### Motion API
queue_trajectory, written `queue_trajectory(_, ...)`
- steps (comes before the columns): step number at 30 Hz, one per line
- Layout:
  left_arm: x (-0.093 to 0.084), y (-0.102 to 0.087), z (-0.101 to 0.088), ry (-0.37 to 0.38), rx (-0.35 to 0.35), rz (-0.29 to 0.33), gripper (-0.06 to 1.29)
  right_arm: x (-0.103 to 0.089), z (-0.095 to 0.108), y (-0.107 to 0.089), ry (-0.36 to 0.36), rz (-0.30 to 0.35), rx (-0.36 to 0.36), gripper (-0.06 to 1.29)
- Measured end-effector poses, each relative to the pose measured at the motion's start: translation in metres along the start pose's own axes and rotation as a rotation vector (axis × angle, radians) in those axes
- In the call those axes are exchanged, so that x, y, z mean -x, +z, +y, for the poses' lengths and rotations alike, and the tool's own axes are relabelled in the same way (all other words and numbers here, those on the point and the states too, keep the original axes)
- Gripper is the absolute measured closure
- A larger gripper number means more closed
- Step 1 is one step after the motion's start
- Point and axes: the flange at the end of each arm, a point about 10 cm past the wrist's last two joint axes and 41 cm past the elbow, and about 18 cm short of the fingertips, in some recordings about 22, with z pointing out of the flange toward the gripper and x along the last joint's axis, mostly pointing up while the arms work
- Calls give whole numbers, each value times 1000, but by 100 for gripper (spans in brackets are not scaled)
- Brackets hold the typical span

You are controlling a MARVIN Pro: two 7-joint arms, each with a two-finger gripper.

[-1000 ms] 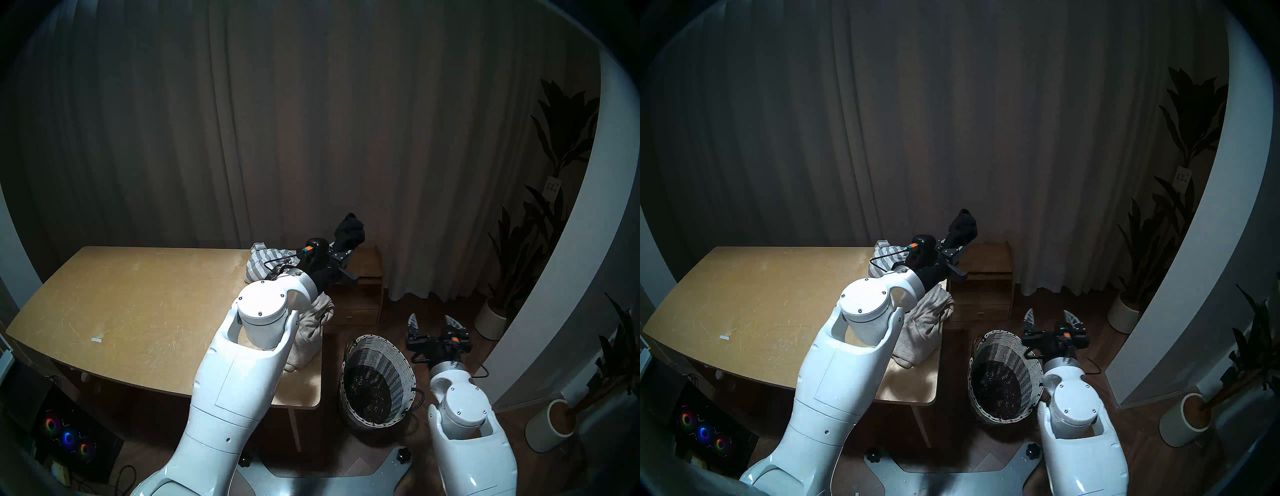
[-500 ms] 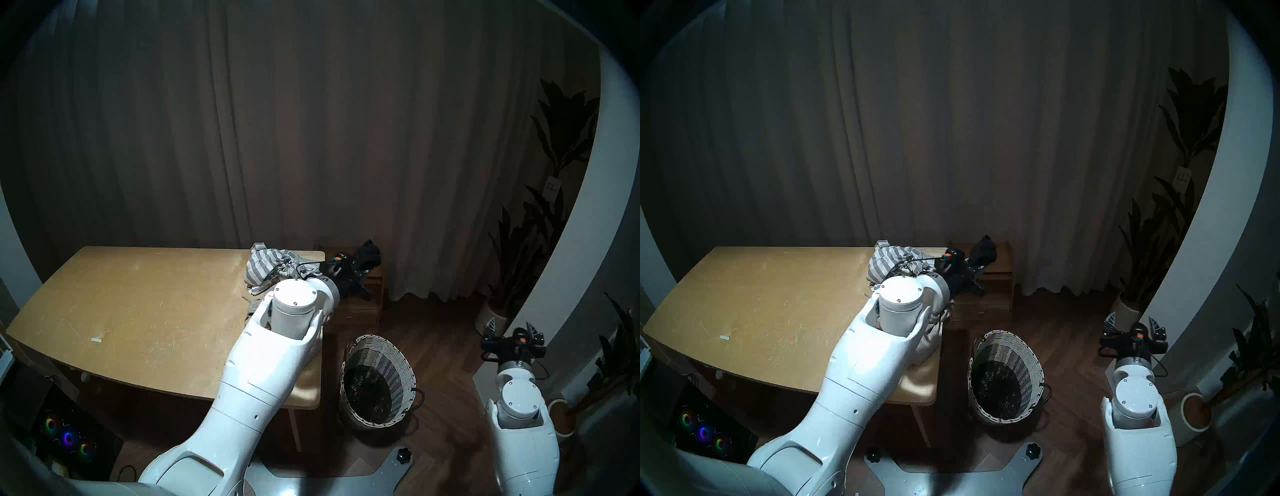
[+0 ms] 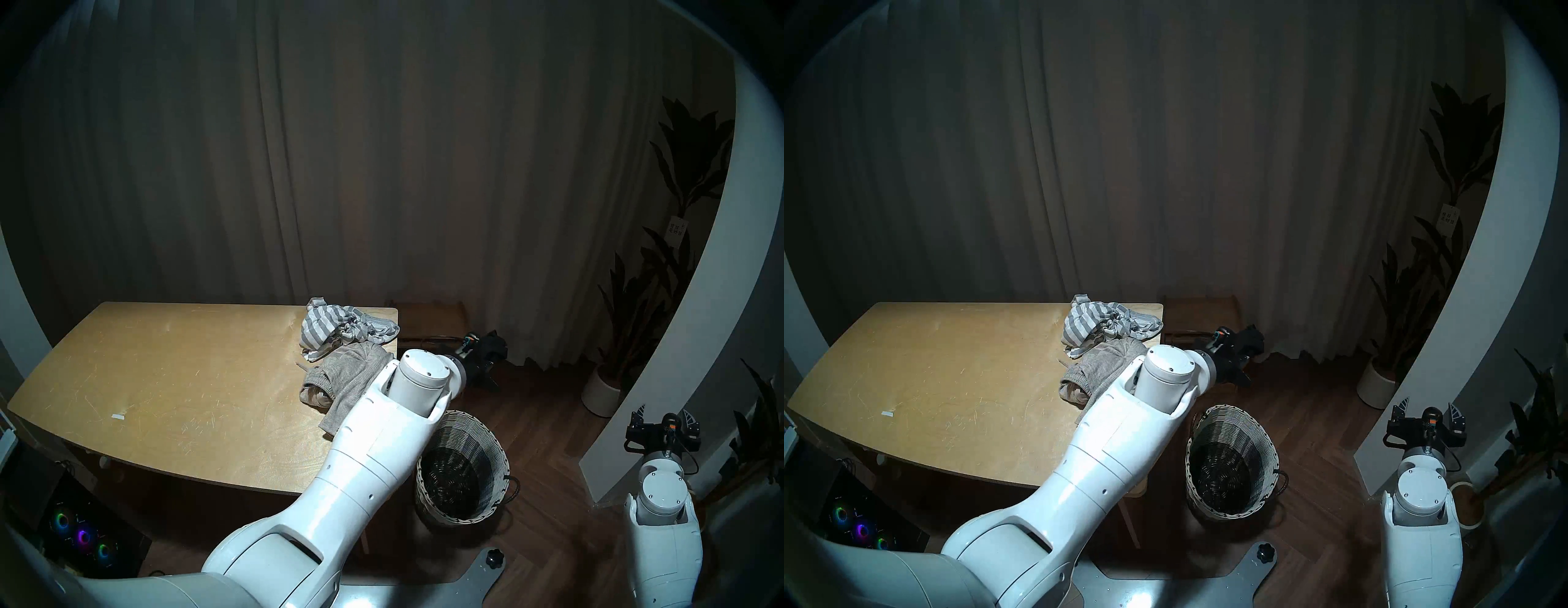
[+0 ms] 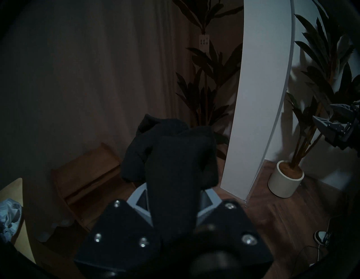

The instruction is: Toss clothes into the laundry hamper

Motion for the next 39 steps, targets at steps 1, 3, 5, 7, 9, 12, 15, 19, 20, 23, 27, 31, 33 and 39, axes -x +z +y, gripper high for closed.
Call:
queue_trajectory(1, 0, 4, 2, 1, 2, -13, 111, 0, 1, 1, 0, 0, 3, -2)
queue_trajectory(3, 1, 10, 5, 4, 5, -36, 111, 0, 2, 2, -1, -1, 7, -2)
queue_trajectory(5, 2, 16, 8, 6, 6, -61, 111, 0, 4, 3, -2, -1, 11, -2)
queue_trajectory(7, 4, 21, 11, 10, 6, -88, 111, 1, 5, 4, -2, -1, 14, -2)
queue_trajectory(9, 5, 26, 12, 13, 4, -108, 111, 1, 5, 4, -2, -2, 17, -2)
queue_trajectory(12, 6, 31, 12, 17, -1, -139, 111, 1, 6, 5, -2, -3, 20, -2)
queue_trajectory(15, 7, 36, 11, 22, -9, -167, 111, 2, 7, 6, -2, -4, 23, -2)
queue_trajectory(19, 6, 41, 8, 27, -21, -197, 99, 2, 7, 7, -2, -5, 26, -2)
queue_trajectory(20, 6, 42, 8, 29, -24, -203, 48, 2, 8, 8, -2, -5, 27, -2)
queue_trajectory(23, 4, 47, 8, 39, -29, -228, -2, 3, 8, 9, -1, -6, 29, -2)
queue_trajectory(27, 6, 53, 14, 55, -25, -260, -2, 2, 8, 10, 0, -6, 31, -2)
queue_trajectory(31, 11, 59, 22, 69, -17, -291, -2, 2, 8, 11, 1, -5, 32, -2)
queue_trajectory(33, 14, 61, 26, 73, -12, -306, -2, 2, 8, 12, 1, -4, 33, -2)
queue_trajectory(39, 3, 64, 19, 60, -18, -284, -2, 1, 9, 13, 3, -2, 36, -2)
